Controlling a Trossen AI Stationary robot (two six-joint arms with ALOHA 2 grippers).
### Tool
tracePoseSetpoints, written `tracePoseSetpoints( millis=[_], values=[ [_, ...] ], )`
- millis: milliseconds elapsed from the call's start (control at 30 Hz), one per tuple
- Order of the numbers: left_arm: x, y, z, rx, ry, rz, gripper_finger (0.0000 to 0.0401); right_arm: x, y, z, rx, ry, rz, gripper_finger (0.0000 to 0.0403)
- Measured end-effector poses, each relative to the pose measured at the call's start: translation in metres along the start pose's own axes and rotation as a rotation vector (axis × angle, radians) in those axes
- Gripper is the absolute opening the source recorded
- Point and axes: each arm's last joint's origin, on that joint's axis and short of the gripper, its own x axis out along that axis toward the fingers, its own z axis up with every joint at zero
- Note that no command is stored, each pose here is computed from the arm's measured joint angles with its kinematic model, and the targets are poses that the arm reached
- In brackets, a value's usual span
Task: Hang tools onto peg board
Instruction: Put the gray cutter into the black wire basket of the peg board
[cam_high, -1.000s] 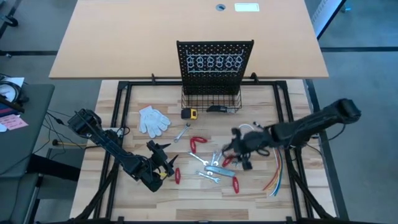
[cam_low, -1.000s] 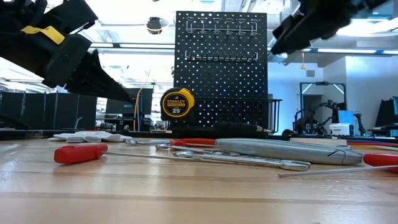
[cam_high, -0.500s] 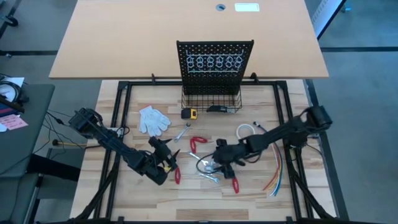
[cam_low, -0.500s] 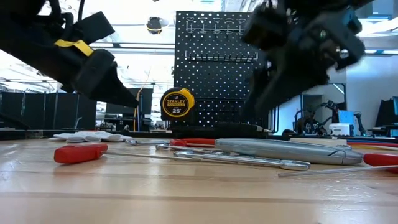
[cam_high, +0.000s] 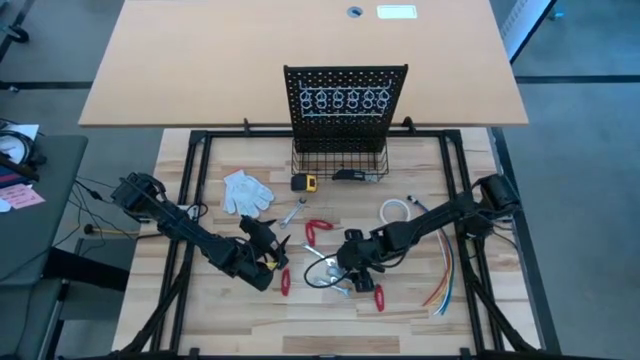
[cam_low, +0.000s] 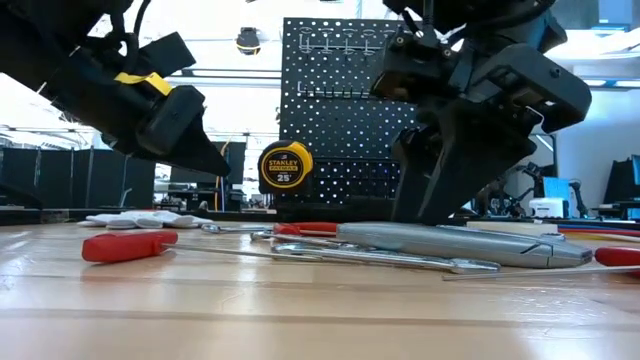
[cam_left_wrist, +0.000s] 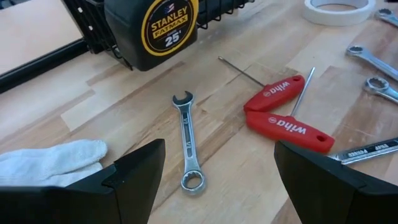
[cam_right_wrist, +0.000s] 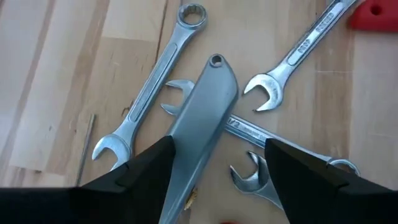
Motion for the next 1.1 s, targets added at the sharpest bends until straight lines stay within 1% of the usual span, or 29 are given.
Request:
tracePoseSetpoints(
  millis=[133, 233, 333, 467, 533, 567, 700, 800, 933, 1000, 1100],
  values=[
    [0.0, 0.0, 0.0, -0.029, 0.0, 0.0, 0.0299, -0.02, -0.004, 0.002, -0.012, -0.034, -0.07, 0.0265],
    [0.0, 0.0, 0.0, -0.042, 0.0, 0.0, 0.0299, -0.045, -0.005, 0.011, 0.017, -0.121, -0.116, 0.0265],
    [0.0, 0.0, 0.0, -0.043, -0.001, 0.0, 0.0299, -0.058, 0.003, 0.011, 0.072, -0.154, -0.088, 0.0265],
    [0.0, 0.0, 0.0, -0.044, -0.001, 0.0, 0.0299, -0.048, 0.019, 0.002, 0.093, -0.106, -0.025, 0.0265],
    [0.0, 0.0, 0.0, -0.045, -0.004, 0.002, 0.0299, -0.039, 0.026, -0.003, 0.088, -0.068, -0.021, 0.0265],
    [0.0, 0.0, 0.001, -0.048, -0.01, 0.005, 0.0299, -0.033, 0.029, -0.007, 0.089, -0.038, -0.029, 0.0265],
    [0.001, -0.003, 0.004, -0.1, -0.047, 0.005, 0.0299, -0.013, 0.029, -0.021, 0.117, 0.07, -0.123, 0.0265],
    [0.002, -0.006, 0.008, -0.139, -0.065, -0.01, 0.0299, -0.003, 0.028, -0.025, 0.119, 0.111, -0.141, 0.0265],
    [0.002, -0.009, 0.011, -0.13, -0.086, -0.02, 0.0299, 0.005, 0.027, -0.028, 0.118, 0.133, -0.155, 0.0262],
    [0.002, -0.009, 0.011, -0.123, -0.09, -0.022, 0.0299, 0.007, 0.023, -0.028, 0.119, 0.147, -0.152, 0.025],
    [0.002, -0.009, 0.011, -0.117, -0.098, -0.012, 0.0299, 0.008, 0.018, -0.027, 0.109, 0.153, -0.146, 0.0212]
  ],
)
